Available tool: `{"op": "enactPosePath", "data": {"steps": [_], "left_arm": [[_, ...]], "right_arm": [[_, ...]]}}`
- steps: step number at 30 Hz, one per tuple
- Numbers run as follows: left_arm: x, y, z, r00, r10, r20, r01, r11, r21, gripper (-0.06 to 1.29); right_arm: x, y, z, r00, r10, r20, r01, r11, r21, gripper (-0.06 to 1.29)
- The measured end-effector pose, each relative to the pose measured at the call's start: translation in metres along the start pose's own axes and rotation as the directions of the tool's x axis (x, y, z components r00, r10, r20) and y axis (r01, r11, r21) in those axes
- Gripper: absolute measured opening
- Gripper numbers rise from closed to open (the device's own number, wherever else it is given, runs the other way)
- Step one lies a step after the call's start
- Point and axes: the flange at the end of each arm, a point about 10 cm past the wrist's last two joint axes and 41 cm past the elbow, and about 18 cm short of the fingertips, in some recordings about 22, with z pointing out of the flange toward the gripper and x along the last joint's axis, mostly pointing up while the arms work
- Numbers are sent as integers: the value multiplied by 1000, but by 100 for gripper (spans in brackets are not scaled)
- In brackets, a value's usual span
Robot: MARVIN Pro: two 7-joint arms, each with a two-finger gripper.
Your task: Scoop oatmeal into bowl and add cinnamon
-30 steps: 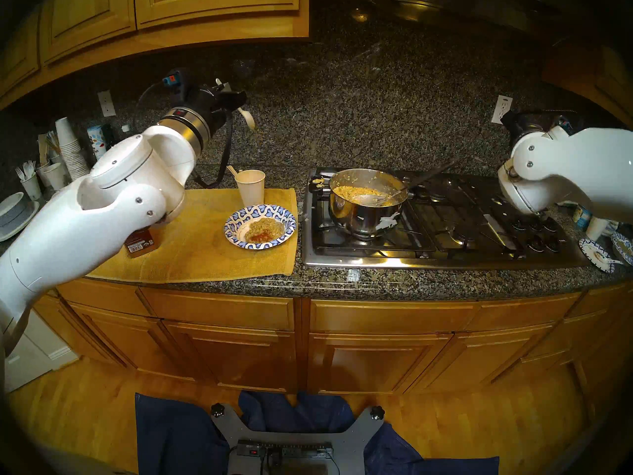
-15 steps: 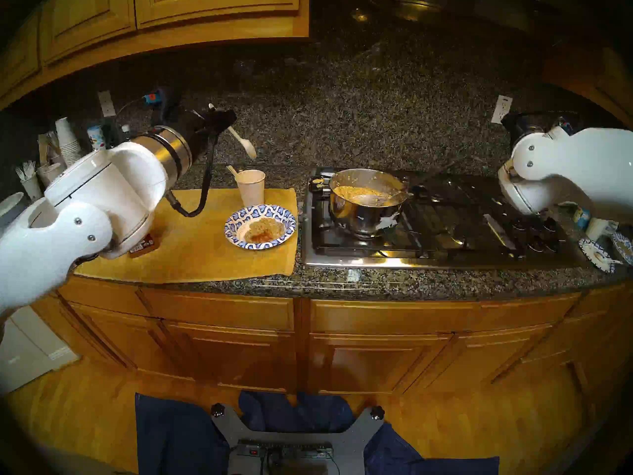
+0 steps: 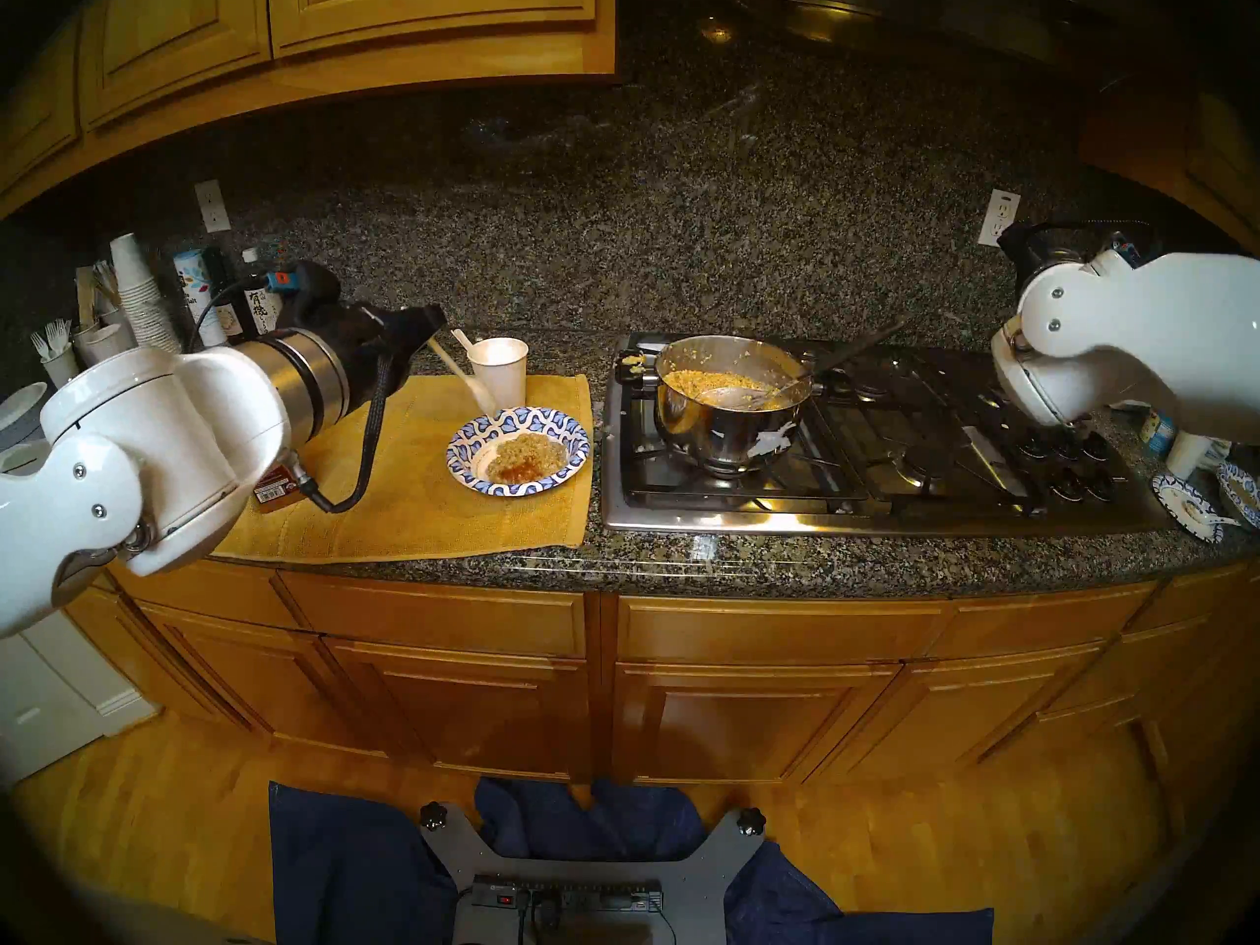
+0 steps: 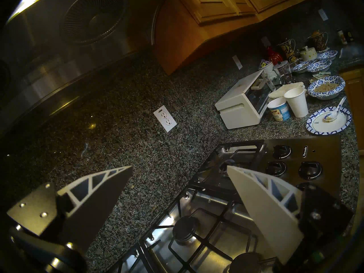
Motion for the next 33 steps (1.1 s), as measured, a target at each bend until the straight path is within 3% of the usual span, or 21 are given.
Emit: {"op": "enactPosePath", "data": {"steps": [4, 10, 18, 26, 33], "left_arm": [[-8, -9, -1, 999, -5, 46, 5, 1000, 3, -2], [-20, -15, -3, 996, 21, 83, -17, 999, -43, -2], [-43, -19, -3, 989, 128, 80, -118, 986, -121, -2], [-61, -23, 7, 970, 243, 23, -237, 959, -154, -2], [-59, -16, 14, 955, 290, -63, -297, 938, -178, -2]], "right_arm": [[0, -1, 0, 1000, -1, -1, 1, 1000, 3, 124], [0, -1, 0, 1000, -2, -3, 2, 1000, 7, 124], [1, -2, 0, 1000, -2, -4, 2, 1000, 10, 124], [1, -2, 0, 1000, -2, -4, 2, 1000, 10, 124], [1, -2, 0, 1000, -2, -4, 2, 1000, 10, 124]]}}
